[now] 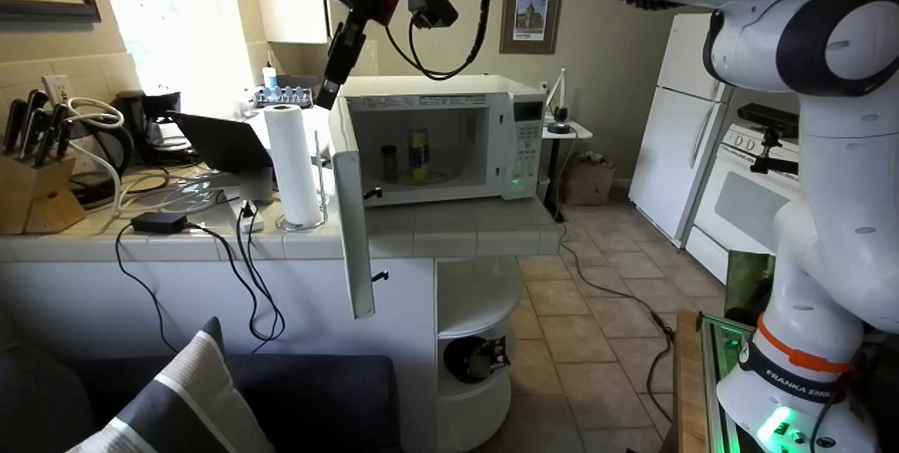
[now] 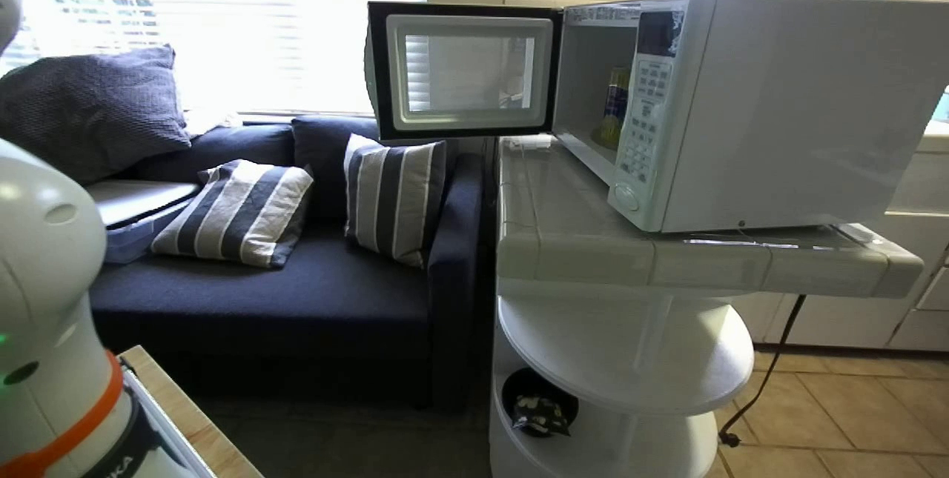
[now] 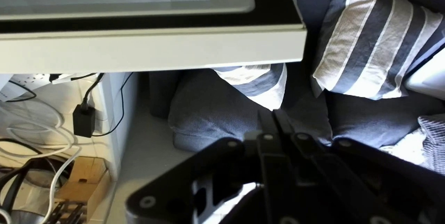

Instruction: Close the microwave door.

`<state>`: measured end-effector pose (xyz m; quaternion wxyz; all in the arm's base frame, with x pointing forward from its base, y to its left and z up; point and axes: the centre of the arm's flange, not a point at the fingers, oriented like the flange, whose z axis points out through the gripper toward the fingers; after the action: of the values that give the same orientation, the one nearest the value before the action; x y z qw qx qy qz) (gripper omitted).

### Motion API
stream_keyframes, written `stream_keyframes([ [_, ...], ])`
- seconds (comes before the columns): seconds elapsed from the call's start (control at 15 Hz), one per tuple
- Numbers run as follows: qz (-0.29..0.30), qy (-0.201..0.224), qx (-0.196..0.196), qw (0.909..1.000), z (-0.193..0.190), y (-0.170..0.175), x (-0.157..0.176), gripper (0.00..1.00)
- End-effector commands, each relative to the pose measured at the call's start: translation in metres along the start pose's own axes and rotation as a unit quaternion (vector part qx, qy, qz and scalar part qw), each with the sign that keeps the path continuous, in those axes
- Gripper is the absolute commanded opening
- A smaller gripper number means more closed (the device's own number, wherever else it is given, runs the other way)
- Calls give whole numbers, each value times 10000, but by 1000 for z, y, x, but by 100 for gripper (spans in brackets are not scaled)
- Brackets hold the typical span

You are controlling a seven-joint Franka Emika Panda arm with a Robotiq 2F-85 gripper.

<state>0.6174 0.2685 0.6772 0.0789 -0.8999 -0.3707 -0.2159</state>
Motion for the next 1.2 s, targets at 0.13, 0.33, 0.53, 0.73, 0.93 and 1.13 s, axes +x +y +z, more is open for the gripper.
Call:
stream_keyframes([
  [0.13, 157, -172, 255, 9994, 27, 4, 22, 0],
  [0.33, 186, -425, 273, 9985, 38, 4, 19, 0],
  [0.53, 162, -673, 338, 9970, 47, 4, 13, 0],
  [0.73, 223, -839, 314, 9957, 53, 8, 6, 0],
  [0.93, 283, -975, 323, 9943, 51, 10, 2, 0],
  [1.13, 303, -1176, 306, 9921, 44, 11, -2, 0],
])
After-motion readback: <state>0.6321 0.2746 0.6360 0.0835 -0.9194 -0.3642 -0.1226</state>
